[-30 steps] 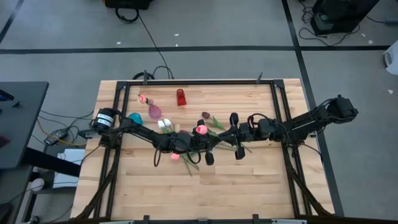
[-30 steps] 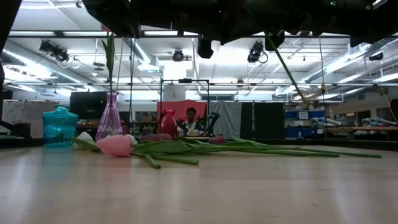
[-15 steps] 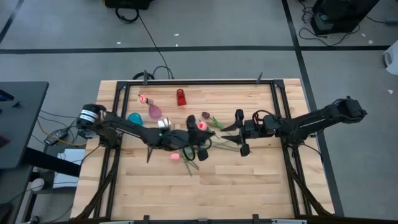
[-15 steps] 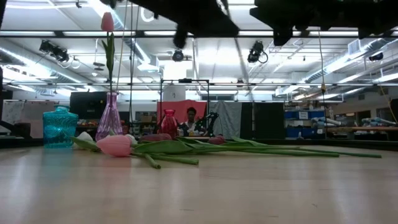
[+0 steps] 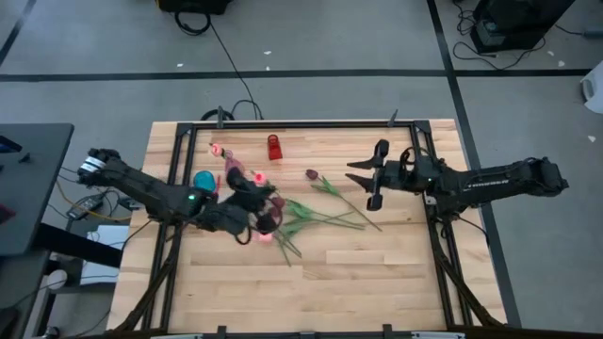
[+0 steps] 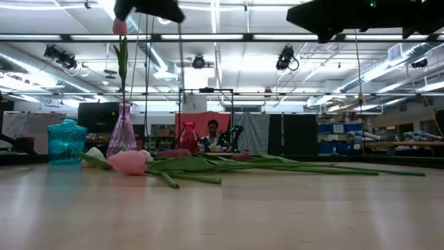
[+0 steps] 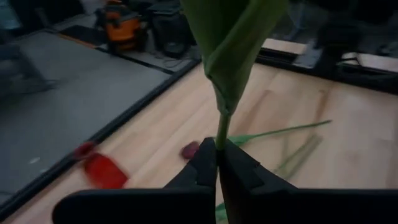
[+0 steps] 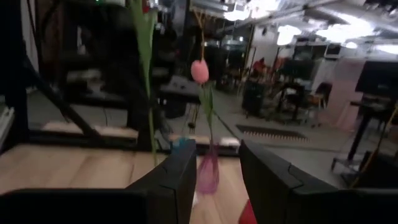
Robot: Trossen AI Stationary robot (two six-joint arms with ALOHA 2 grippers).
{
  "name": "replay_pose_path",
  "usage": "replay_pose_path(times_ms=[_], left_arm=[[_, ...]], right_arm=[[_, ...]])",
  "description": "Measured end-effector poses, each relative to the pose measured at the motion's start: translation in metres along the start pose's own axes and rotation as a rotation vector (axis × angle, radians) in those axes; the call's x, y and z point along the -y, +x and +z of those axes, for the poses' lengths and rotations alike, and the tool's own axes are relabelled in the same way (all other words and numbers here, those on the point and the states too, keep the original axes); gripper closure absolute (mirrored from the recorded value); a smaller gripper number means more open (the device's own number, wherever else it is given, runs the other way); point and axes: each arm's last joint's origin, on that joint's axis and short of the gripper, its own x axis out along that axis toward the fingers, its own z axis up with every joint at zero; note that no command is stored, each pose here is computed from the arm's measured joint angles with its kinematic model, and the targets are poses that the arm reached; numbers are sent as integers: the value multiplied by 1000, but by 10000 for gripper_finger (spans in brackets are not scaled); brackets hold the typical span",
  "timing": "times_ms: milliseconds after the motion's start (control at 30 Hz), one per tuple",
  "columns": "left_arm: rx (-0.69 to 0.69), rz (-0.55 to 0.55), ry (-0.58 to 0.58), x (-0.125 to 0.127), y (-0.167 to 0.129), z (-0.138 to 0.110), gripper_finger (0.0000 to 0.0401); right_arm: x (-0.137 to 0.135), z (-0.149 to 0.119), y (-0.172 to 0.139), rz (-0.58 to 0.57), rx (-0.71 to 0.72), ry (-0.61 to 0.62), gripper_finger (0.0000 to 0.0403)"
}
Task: Sort flowers into vase by color
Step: Put the pink flower into the purple vase
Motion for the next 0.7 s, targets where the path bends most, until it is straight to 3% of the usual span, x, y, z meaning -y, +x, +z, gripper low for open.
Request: replay_pose_path(times_ms=[100,333,500,700], left_arm=[[10,35,-29,-12,-14,2,390],[-79,-12,-87,-42,-40,0,389],[-139,92,-84,-66,-53,-12,389],[-95,195,-71,-78,-57,-15,390]], right_arm=[[-1,-10,4,10,-69,9,268],[6,-23,7,-46,-117,-36,268],[12,-21,5,4,-90,-37,269],[15,-21,5,60,-75,-22,269]])
